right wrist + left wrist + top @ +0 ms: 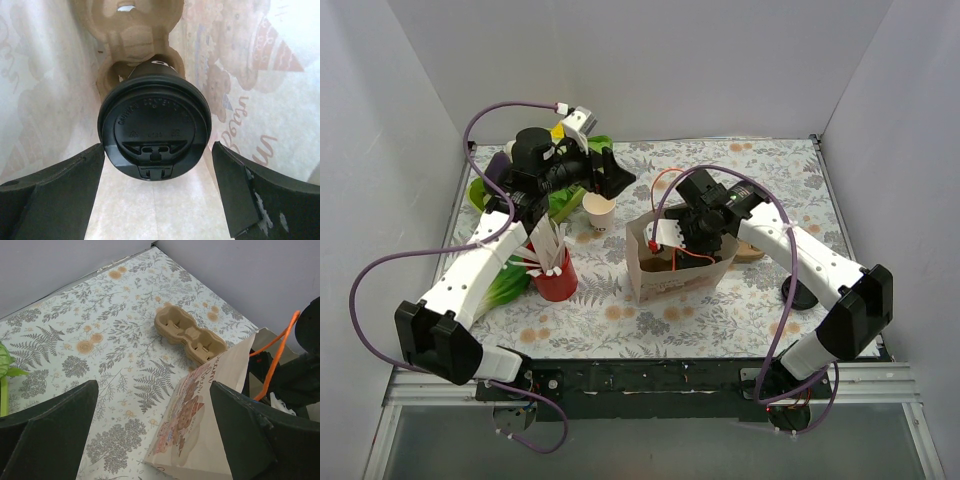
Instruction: Pack the takeout coffee
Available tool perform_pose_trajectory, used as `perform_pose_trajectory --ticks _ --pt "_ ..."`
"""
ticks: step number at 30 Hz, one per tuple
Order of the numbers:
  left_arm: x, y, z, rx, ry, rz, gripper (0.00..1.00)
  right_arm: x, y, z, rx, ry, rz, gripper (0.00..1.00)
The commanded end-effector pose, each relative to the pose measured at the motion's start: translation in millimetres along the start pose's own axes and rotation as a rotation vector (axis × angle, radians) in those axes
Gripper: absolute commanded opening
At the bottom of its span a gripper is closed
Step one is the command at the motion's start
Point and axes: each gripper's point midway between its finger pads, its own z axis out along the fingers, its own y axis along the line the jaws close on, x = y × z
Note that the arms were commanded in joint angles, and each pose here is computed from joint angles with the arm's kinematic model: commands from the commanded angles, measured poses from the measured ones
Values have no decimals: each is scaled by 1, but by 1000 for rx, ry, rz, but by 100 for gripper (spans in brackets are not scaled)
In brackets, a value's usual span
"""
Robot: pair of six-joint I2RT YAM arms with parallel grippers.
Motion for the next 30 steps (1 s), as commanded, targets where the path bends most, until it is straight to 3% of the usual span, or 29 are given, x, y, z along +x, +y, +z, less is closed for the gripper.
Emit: perform_pose_trajectory --ticks 1,8,22,30 --pt "0 -15 -13 36 4 38 96 -16 -6 -25 60 -77 33 96" --pt "1 -19 -15 51 8 48 96 -28 -15 -44 106 -122 93 98" --pt "10 -24 -17 66 34 64 96 -25 -6 -40 94 -127 108 96" --pt "30 -41 -20 179 84 71 95 -44 -23 -73 274 -271 181 98"
